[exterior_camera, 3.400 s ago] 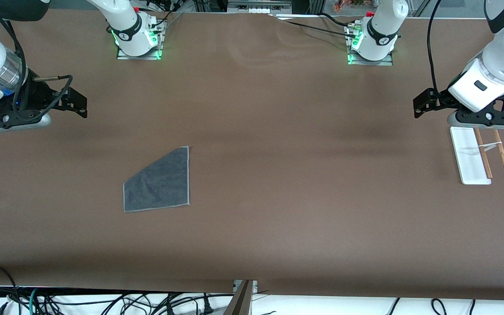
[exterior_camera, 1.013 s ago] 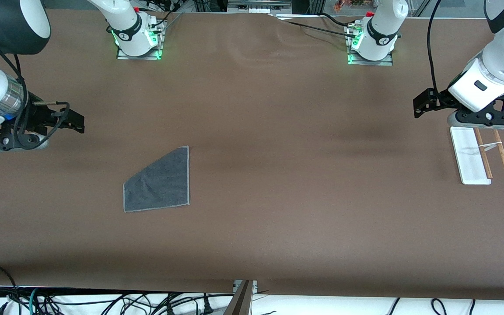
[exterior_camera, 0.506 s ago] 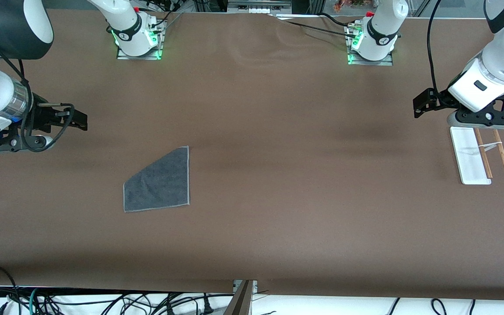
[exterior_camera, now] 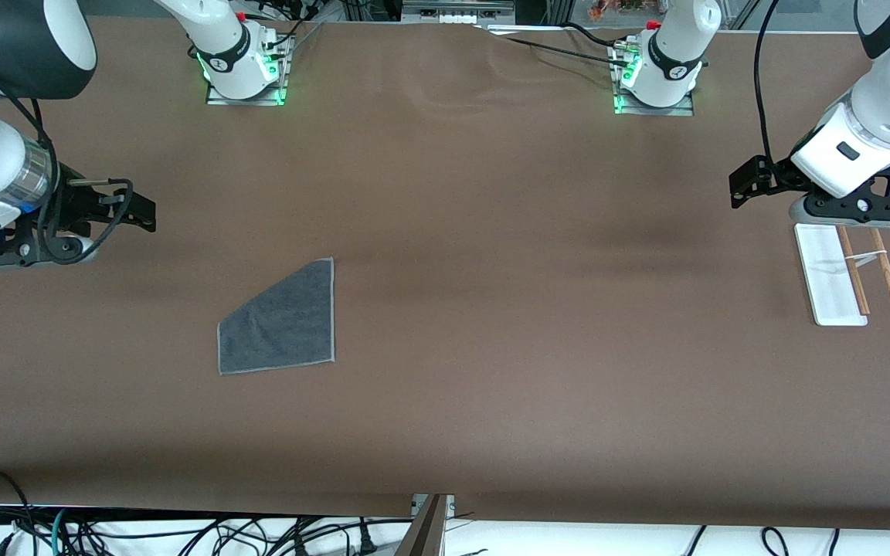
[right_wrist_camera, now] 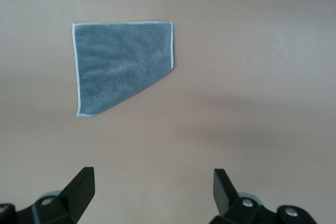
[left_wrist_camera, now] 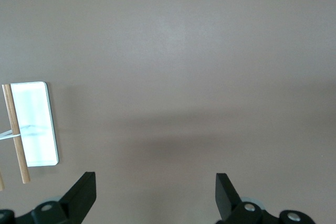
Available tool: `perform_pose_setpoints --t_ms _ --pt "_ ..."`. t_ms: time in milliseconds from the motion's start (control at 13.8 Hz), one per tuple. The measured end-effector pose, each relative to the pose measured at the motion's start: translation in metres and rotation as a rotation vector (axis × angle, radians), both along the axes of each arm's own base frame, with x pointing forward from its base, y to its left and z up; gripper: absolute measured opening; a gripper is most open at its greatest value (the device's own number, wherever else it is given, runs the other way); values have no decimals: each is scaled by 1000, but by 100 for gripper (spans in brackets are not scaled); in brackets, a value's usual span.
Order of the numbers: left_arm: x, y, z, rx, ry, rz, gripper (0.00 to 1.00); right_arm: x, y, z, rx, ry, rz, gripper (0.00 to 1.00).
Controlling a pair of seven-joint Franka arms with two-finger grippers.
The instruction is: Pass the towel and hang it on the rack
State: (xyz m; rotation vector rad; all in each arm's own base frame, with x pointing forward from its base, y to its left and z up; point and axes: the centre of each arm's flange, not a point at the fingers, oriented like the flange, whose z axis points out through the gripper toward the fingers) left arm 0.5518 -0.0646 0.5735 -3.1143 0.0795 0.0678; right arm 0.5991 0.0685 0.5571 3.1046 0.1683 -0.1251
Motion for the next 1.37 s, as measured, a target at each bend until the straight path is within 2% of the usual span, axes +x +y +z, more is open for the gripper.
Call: perform_pose_setpoints --t_ms 579,1374 --pt "0 0 0 0 0 0 100 -4 14 5 4 -6 54 100" --pt "0 0 0 0 0 0 100 -7 14 9 9 -6 54 100"
